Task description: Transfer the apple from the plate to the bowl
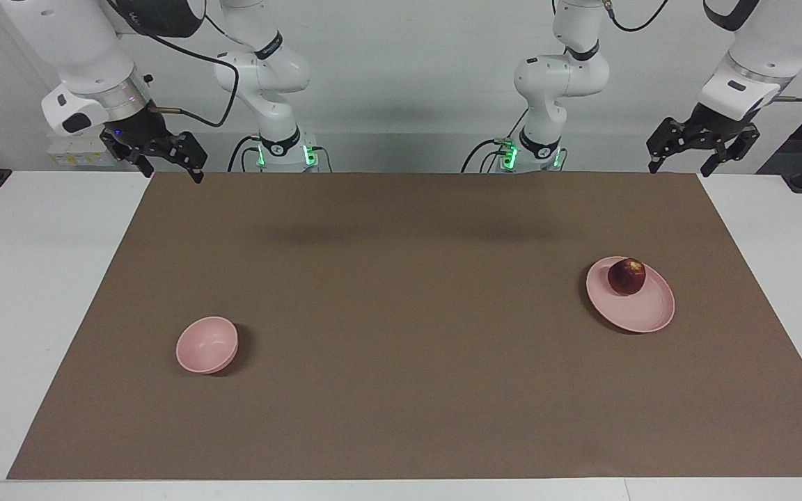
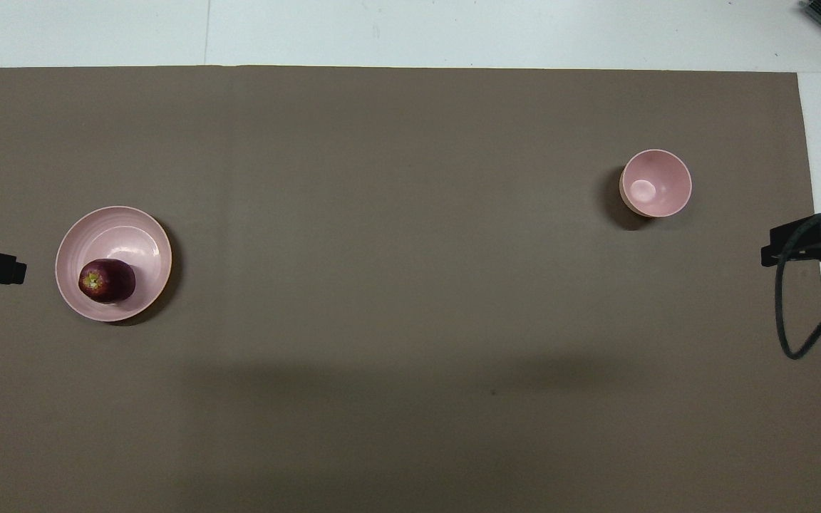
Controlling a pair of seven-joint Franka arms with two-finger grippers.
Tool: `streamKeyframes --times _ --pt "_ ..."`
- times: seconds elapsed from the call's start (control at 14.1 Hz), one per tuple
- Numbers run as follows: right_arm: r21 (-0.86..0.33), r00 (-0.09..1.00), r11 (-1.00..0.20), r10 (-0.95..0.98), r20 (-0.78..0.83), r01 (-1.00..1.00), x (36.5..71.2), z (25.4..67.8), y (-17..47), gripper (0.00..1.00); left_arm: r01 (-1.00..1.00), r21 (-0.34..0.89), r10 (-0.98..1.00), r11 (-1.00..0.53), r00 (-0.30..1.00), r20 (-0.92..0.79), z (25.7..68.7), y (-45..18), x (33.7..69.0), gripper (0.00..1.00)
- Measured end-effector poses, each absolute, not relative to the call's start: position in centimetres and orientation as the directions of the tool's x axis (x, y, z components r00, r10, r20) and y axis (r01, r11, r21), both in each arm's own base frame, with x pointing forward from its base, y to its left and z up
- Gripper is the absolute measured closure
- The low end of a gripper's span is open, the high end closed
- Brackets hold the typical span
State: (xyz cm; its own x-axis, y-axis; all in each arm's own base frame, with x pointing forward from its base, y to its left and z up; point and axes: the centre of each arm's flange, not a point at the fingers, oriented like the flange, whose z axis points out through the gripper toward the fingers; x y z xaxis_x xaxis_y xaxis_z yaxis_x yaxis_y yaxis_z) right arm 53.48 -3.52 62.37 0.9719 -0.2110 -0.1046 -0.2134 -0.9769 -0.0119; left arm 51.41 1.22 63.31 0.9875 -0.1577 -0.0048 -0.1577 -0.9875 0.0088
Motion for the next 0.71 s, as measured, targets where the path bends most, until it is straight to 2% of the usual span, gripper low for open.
streamKeyframes --times 0.21,0.71 --pt "-0.034 0.951 -0.956 -0.286 -0.117 -0.292 53.5 62.3 -1.7 0.00 -0.178 0.007 -0.178 -0.984 0.984 0.006 60.3 1.3 52.1 0.00" --pt "-0.045 0.933 -0.936 -0.344 -0.106 -0.350 54.0 61.3 2.8 0.00 -0.155 -0.015 -0.156 -0.988 0.983 0.095 49.4 3.7 52.9 0.00"
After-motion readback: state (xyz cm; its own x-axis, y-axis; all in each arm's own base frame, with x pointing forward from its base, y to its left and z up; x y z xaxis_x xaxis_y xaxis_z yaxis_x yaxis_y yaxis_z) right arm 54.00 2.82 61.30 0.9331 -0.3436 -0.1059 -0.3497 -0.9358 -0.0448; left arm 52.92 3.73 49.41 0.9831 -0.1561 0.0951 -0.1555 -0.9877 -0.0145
